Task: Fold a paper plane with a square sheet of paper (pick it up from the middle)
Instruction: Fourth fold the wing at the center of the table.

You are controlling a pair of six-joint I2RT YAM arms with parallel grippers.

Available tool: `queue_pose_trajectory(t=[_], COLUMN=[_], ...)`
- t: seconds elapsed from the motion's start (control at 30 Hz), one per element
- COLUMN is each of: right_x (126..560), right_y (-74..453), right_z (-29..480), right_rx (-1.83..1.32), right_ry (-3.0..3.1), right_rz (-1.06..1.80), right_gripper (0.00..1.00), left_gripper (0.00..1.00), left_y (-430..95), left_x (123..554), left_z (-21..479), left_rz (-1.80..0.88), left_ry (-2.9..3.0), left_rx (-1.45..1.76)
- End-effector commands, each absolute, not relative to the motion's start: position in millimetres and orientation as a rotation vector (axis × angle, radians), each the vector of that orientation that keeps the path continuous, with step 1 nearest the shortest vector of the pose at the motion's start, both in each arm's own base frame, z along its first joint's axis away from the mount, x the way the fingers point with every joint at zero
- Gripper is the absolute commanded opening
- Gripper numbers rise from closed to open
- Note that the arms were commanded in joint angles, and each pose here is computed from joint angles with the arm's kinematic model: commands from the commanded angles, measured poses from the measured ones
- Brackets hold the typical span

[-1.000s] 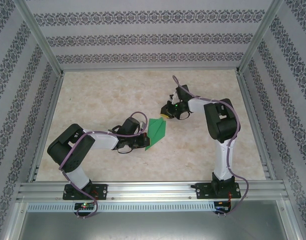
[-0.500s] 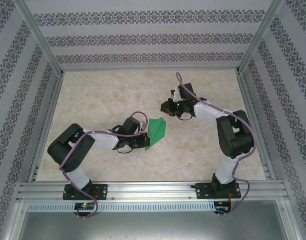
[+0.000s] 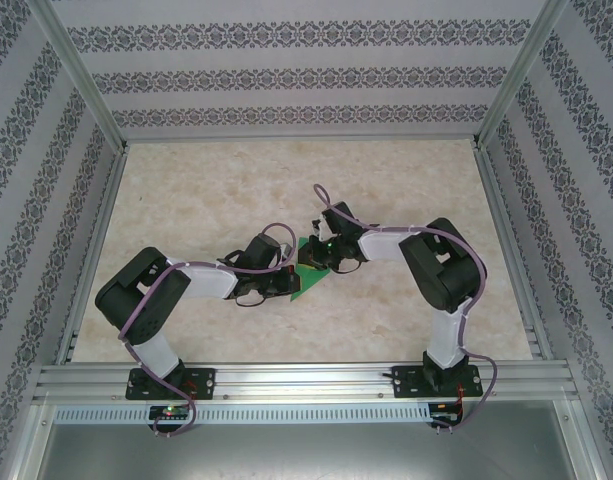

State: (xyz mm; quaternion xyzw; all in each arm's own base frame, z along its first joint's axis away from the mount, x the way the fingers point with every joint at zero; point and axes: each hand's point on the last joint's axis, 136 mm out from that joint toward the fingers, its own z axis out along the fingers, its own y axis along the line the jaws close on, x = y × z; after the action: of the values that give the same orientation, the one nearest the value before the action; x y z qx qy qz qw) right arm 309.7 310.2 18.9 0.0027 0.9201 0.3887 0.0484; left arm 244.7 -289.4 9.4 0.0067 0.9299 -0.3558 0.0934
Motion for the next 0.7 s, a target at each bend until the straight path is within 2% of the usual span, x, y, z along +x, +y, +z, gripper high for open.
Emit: queue_pose_trajectory(t=[0.0,0.17,0.43,0.67], right_x=[313,312,311,310], right_y=[304,287,284,284], right_z=[0,-19,-22,-23], right_rx=[0.047,0.094,0.09,0.091], right_ry=[2.821,2.871,2.893,2.897], right_rz=[1.148,1.066,1.012,1.003], right_gripper=[0.13,0.12,0.12,0.12], left_gripper=[0.0,0.0,0.02,0.03], left_y=[-222,-225,-225,-210], left_x=[174,172,151,134], left_z=[-66,-62,-46,-44], left_rz=[-0.652,-0.696,-0.802,-0.77], left_ry=[3.148,3.145,3.167,3.202], left_rx=[-0.056,-0.03,0.02,0.006])
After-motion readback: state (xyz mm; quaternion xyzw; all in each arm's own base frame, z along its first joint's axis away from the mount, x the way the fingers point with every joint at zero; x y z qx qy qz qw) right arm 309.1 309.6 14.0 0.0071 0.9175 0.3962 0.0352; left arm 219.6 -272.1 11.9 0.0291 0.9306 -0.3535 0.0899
